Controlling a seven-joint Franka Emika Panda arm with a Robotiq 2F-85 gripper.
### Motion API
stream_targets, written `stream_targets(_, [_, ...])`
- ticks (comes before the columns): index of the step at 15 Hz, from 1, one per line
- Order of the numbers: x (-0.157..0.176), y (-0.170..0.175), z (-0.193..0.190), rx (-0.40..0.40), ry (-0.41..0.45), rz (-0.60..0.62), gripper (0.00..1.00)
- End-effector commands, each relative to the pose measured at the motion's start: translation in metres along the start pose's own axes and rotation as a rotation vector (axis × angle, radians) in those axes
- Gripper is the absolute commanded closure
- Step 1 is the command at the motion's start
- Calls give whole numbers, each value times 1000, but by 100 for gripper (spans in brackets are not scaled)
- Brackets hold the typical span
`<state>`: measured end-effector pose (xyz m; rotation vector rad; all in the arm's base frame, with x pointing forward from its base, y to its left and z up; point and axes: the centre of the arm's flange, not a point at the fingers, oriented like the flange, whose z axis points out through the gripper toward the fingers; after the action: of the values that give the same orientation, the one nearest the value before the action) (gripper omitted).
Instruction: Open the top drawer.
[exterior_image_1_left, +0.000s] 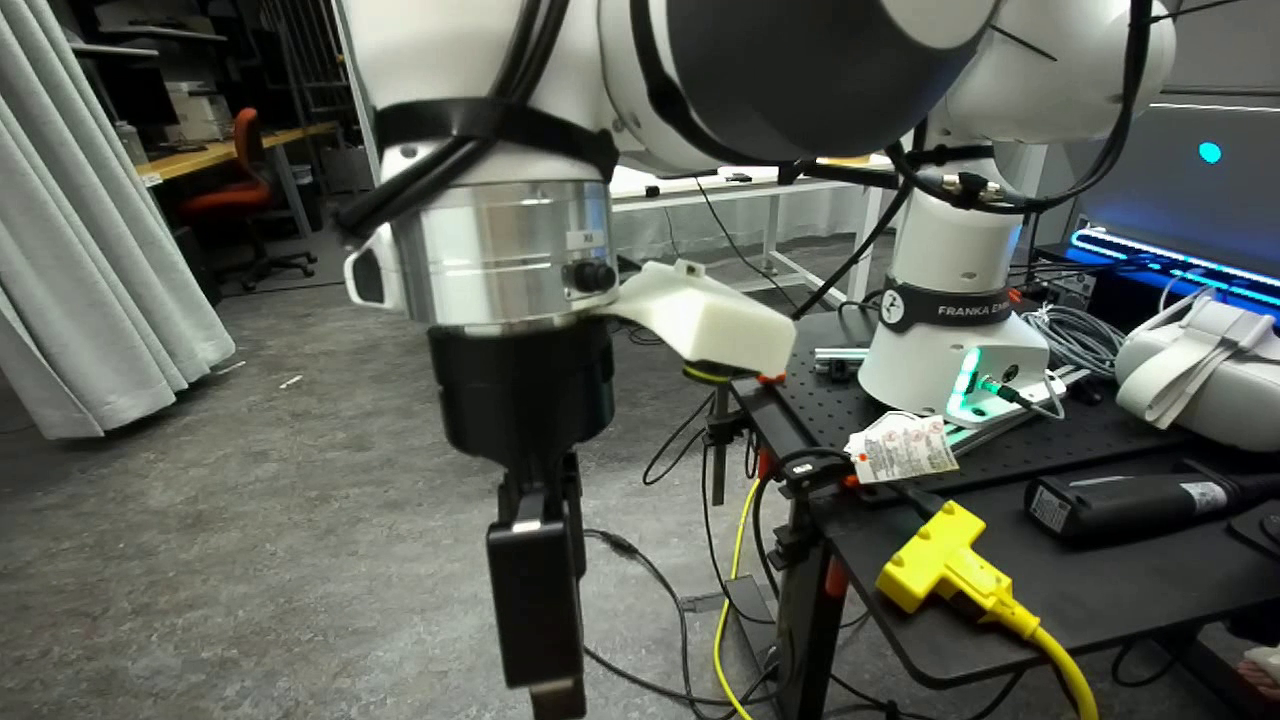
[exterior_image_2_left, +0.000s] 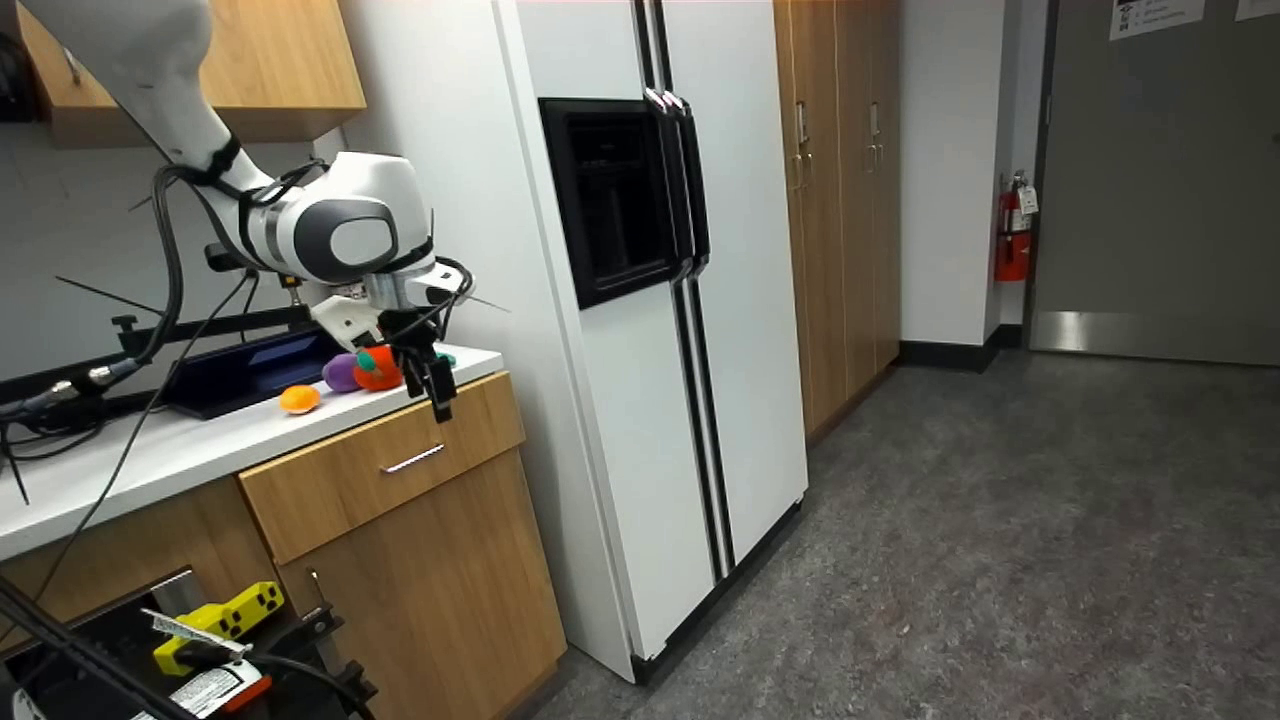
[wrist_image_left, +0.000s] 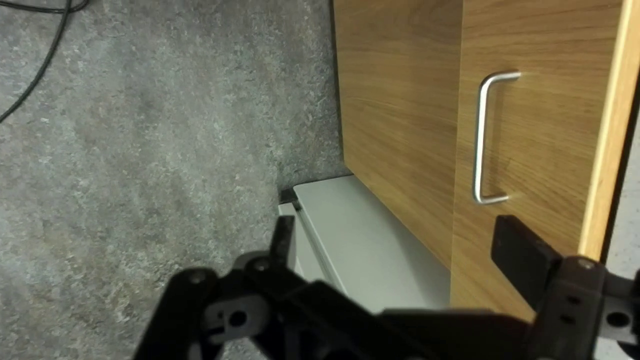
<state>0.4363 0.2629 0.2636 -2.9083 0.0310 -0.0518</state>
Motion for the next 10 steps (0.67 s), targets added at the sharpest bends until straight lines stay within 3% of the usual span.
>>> stream_targets(1, [11, -14, 32, 120, -49, -47, 0])
stream_targets(10, [6, -31, 82, 219, -145, -169, 0])
